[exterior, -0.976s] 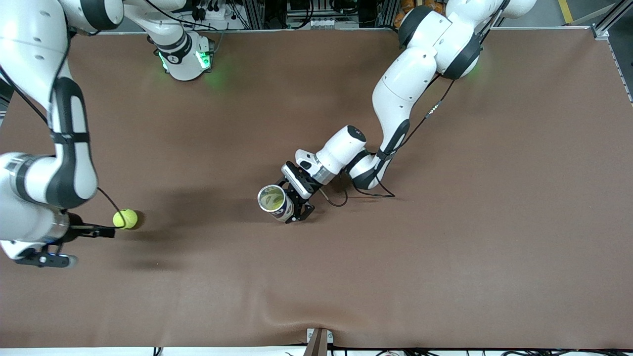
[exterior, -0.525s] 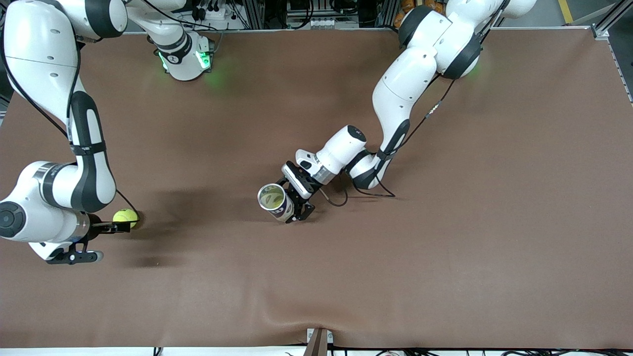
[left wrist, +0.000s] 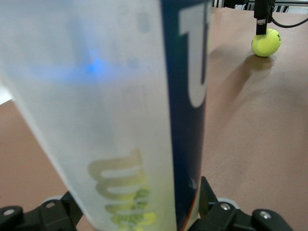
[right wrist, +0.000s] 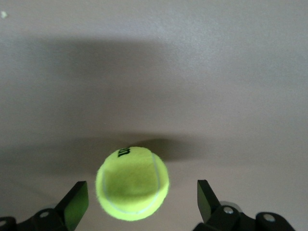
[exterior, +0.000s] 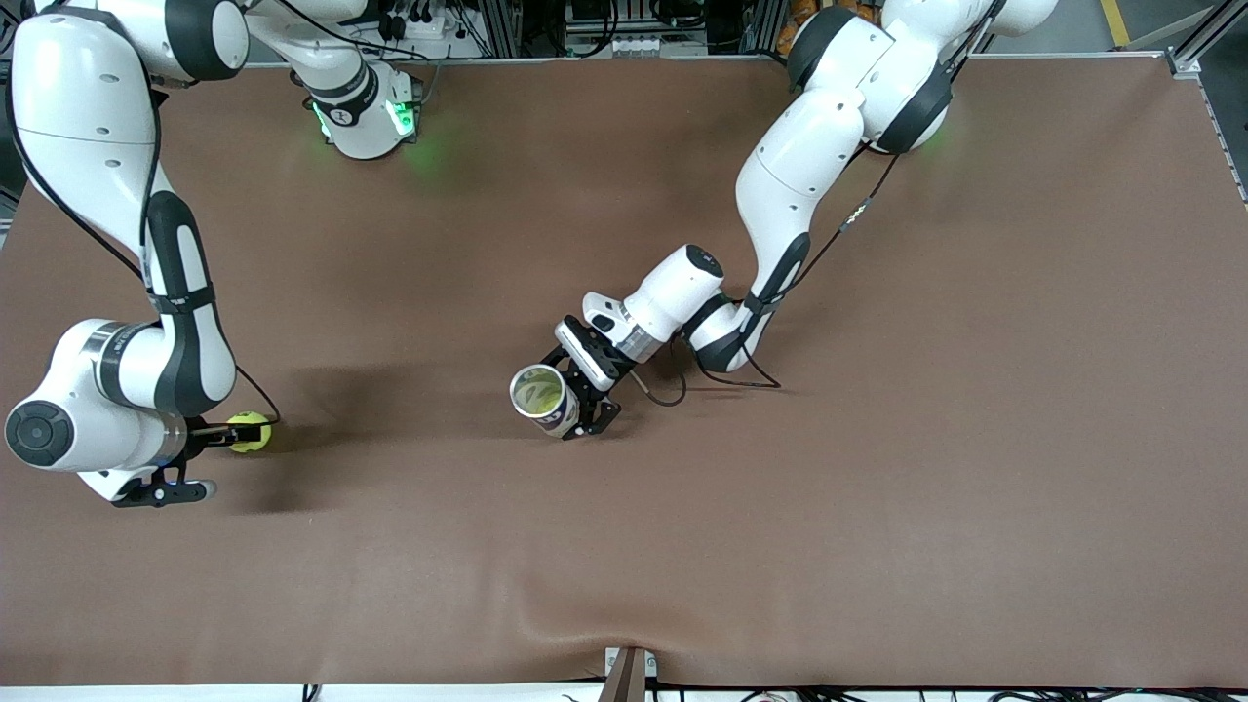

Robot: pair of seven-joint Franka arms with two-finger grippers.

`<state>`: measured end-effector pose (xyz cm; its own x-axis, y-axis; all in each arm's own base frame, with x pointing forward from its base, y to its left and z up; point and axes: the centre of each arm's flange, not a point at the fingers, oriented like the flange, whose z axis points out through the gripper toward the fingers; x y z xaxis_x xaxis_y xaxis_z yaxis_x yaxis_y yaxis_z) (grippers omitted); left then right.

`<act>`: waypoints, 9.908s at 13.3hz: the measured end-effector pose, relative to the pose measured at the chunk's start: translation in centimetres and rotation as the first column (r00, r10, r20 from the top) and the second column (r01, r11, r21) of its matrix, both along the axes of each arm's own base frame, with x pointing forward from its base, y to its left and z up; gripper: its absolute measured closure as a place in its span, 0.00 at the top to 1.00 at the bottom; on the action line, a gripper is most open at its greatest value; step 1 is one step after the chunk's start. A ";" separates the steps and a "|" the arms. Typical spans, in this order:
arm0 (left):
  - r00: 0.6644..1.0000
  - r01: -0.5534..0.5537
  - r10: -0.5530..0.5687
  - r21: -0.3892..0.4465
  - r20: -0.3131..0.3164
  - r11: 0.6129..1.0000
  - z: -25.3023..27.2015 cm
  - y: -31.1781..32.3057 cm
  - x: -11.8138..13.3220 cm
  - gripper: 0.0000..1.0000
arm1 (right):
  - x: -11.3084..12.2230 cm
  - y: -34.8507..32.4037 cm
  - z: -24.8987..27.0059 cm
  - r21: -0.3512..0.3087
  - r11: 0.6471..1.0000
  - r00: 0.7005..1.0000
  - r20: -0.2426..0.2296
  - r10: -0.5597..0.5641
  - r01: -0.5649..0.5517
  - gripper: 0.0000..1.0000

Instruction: Insert tennis ball vertically with right arm

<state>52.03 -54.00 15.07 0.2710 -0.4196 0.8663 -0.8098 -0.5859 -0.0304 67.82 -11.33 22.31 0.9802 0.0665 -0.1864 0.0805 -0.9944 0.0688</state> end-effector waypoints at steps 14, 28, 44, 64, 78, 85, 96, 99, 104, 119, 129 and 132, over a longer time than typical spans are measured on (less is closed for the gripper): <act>1.000 0.007 -0.007 -0.004 -0.009 1.000 0.8 -0.2 -0.6 0.95 | -1.1 0.2 -2.2 0.001 1.000 1.000 0.010 0.005 -0.005 0.66; 1.000 0.007 -0.007 -0.007 -0.005 1.000 1.3 -0.2 -0.5 0.95 | 0.2 17.7 15.7 0.019 0.971 0.970 0.038 -0.240 0.240 0.66; 1.000 0.005 -0.006 -0.008 -0.009 1.000 1.6 0.0 -0.5 0.95 | -5.9 45.0 26.6 0.138 0.779 0.771 0.120 -0.626 0.611 0.66; 1.000 0.006 -0.006 -0.011 -0.010 1.000 1.8 0.0 -0.6 0.95 | -6.5 50.4 20.6 0.112 0.766 0.752 0.146 -0.642 0.633 1.00; 0.996 0.082 -0.083 -0.025 -0.043 0.996 2.3 3.6 -0.1 1.00 | -4.0 33.2 31.4 0.070 0.836 0.830 0.101 -0.549 0.544 1.00; 0.990 0.104 -0.105 -0.014 -0.097 0.994 2.4 5.3 -1.9 1.00 | -3.4 19.5 34.9 0.048 0.894 0.889 0.094 -0.448 0.445 1.00; 0.991 -0.010 0.002 -0.067 -0.131 0.998 4.0 14.8 3.6 1.00 | -2.4 10.4 35.3 0.018 0.919 0.907 0.155 -0.392 0.394 1.00; 0.982 -0.084 0.062 -0.115 -0.180 0.990 5.0 16.4 5.2 1.00 | -2.5 10.5 35.7 0.021 0.920 0.907 0.160 -0.390 0.392 1.00; 0.942 -0.178 0.146 -0.082 -0.301 0.981 8.4 16.7 8.6 1.00 | -3.4 10.7 38.0 0.042 0.916 0.897 0.190 -0.400 0.400 1.00; 0.787 -0.300 0.306 0.102 -0.536 0.948 19.2 22.3 15.2 1.00 | -11.4 7.9 43.2 0.160 0.926 0.901 0.224 -0.372 0.343 1.00; 0.691 -0.342 0.390 0.200 -0.609 0.918 23.8 24.2 16.3 1.00 | -11.9 6.0 43.2 0.197 0.920 0.894 0.238 -0.380 0.339 1.00; 0.656 -0.347 0.418 0.242 -0.629 0.906 24.8 24.7 16.6 1.00 | -11.9 6.4 43.2 0.197 0.922 0.896 0.240 -0.375 0.333 1.00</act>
